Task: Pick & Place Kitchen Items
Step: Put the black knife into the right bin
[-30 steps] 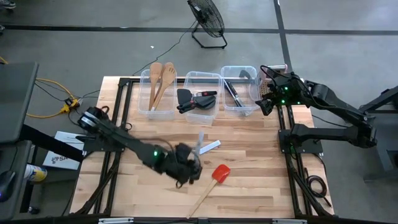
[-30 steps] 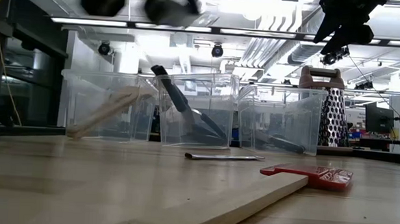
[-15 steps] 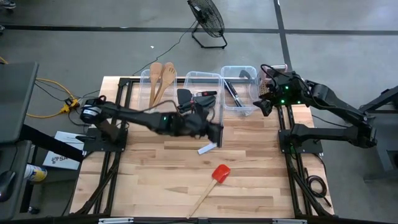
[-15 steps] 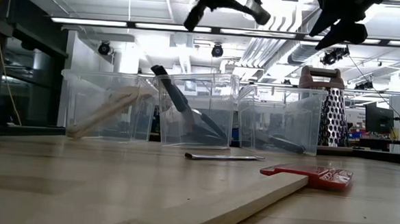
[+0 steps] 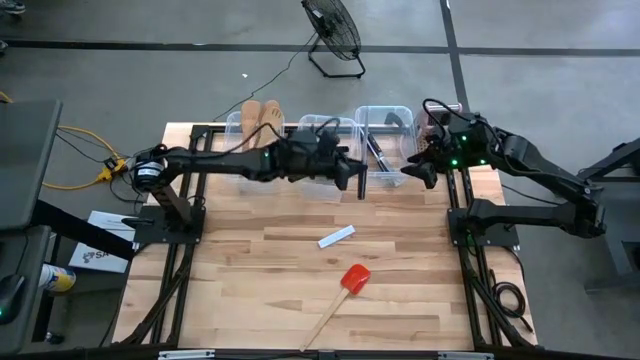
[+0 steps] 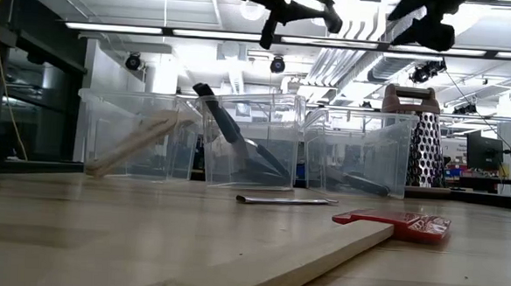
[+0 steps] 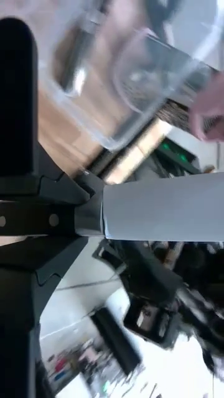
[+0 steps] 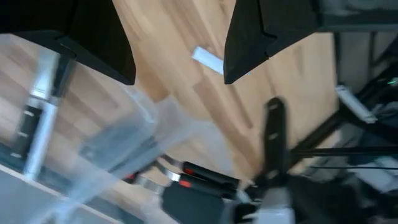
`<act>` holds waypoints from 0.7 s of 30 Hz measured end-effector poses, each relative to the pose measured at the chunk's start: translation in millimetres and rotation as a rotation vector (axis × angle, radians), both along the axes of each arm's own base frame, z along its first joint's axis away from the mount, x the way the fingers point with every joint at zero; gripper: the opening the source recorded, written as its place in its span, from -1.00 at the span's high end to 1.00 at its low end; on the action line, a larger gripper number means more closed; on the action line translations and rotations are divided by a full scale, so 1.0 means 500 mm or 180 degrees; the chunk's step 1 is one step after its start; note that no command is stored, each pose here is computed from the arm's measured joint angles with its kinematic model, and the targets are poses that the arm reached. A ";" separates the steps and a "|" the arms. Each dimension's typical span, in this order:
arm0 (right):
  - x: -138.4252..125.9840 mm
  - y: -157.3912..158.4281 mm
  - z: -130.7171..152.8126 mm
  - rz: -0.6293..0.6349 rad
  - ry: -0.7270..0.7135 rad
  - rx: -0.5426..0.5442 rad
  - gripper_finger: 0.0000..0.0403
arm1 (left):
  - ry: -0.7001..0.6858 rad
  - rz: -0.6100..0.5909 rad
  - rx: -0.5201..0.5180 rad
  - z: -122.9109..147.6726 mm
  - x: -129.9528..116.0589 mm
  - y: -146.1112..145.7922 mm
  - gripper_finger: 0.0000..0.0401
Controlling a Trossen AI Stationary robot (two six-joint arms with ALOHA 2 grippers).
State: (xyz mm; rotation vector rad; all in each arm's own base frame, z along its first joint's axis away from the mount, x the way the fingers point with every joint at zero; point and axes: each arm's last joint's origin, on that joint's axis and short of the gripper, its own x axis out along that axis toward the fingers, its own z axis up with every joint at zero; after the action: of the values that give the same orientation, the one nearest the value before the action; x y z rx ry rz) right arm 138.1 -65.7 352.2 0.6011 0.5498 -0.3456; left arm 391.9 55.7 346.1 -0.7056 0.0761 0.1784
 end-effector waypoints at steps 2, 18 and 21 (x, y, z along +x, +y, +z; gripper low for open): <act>0.003 0.001 0.004 0.0107 -0.0104 0.0014 -0.17 | -0.0097 -0.0088 0.0106 0.007 -0.002 0.020 0.70; 0.101 -0.003 0.027 0.0503 -0.0791 -0.0312 -0.17 | -0.0323 -0.0404 0.0213 0.020 -0.031 0.129 0.70; 0.128 -0.004 0.021 0.0401 -0.0784 -0.0415 -0.17 | -0.0334 -0.0477 0.0220 0.021 -0.035 0.140 0.70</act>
State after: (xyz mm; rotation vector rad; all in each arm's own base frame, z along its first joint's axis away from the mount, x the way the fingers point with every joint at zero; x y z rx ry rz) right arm 202.0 -67.5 362.6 0.4722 0.3237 -0.1831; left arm 374.3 125.9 356.6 -0.6365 0.0221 0.0005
